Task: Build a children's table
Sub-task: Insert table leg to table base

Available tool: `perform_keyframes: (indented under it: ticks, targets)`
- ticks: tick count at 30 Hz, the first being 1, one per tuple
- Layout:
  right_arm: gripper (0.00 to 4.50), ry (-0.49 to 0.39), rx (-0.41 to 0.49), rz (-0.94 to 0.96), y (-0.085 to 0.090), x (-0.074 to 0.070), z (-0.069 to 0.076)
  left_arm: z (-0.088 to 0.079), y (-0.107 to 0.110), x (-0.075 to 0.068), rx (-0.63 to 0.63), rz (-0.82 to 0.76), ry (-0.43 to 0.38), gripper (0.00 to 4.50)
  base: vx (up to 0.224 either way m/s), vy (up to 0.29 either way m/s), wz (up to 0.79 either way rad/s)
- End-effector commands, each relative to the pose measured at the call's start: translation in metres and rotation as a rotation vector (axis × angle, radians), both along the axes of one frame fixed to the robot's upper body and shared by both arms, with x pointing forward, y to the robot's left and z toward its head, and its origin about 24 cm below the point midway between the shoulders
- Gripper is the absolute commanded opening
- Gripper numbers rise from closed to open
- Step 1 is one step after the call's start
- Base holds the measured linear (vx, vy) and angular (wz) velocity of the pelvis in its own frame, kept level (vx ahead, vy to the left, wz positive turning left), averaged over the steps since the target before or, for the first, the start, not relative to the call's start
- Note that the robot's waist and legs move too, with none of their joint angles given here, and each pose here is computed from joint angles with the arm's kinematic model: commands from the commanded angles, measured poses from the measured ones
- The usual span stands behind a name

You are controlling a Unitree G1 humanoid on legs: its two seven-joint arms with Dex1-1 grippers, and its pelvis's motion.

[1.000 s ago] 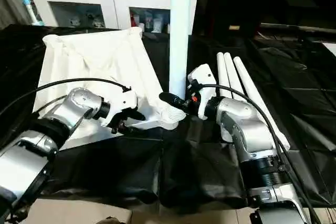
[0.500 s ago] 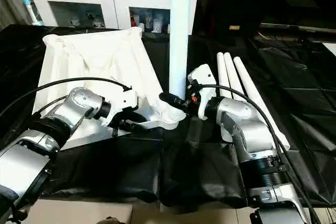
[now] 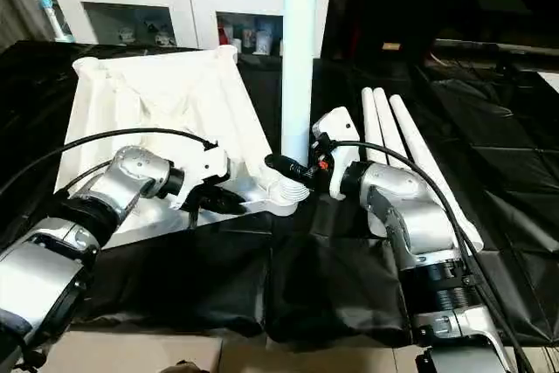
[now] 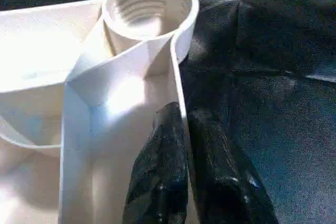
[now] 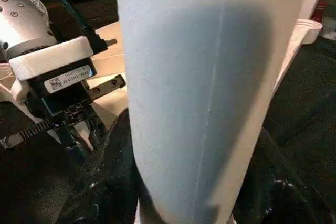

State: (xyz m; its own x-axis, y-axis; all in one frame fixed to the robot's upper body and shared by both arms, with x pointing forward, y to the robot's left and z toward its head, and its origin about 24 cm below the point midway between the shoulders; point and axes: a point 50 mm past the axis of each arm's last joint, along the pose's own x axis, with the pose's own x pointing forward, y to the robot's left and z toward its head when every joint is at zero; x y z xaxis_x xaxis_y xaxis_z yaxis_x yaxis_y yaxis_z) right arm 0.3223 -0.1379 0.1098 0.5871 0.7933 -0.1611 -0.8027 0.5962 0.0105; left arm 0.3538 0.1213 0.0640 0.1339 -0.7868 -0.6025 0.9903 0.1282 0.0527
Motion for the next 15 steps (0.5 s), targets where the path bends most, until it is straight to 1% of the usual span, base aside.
perform_keyframes:
  ticks: [1,2,4,10,13,15]
  targets:
    - [1.86,-0.017,0.002,0.007,0.002,-0.001,0.004,-0.002,-0.001,-0.001,0.004,-0.004,0.002,0.08,0.000,0.000,0.00]
    - [1.86,-0.017,0.005,0.005,0.002,-0.001,0.004,-0.003,-0.001,-0.002,0.000,0.003,0.005,0.05,0.000,0.000,0.00]
    - [1.86,-0.002,0.029,-0.011,0.004,-0.001,0.000,-0.012,0.001,-0.007,-0.006,0.009,0.011,0.02,0.000,0.000,0.00]
    - [1.86,0.016,0.041,-0.024,0.005,0.000,-0.005,-0.028,0.001,-0.017,0.017,-0.012,0.033,0.00,0.000,0.000,0.00]
    - [1.86,0.019,0.044,-0.023,0.005,0.000,-0.005,-0.029,0.001,-0.018,0.017,-0.013,0.034,0.00,0.000,0.000,0.00]
    - [1.86,0.025,0.037,-0.015,0.006,0.000,-0.006,-0.031,0.001,-0.020,0.043,-0.036,0.023,0.00,0.000,0.000,0.00]
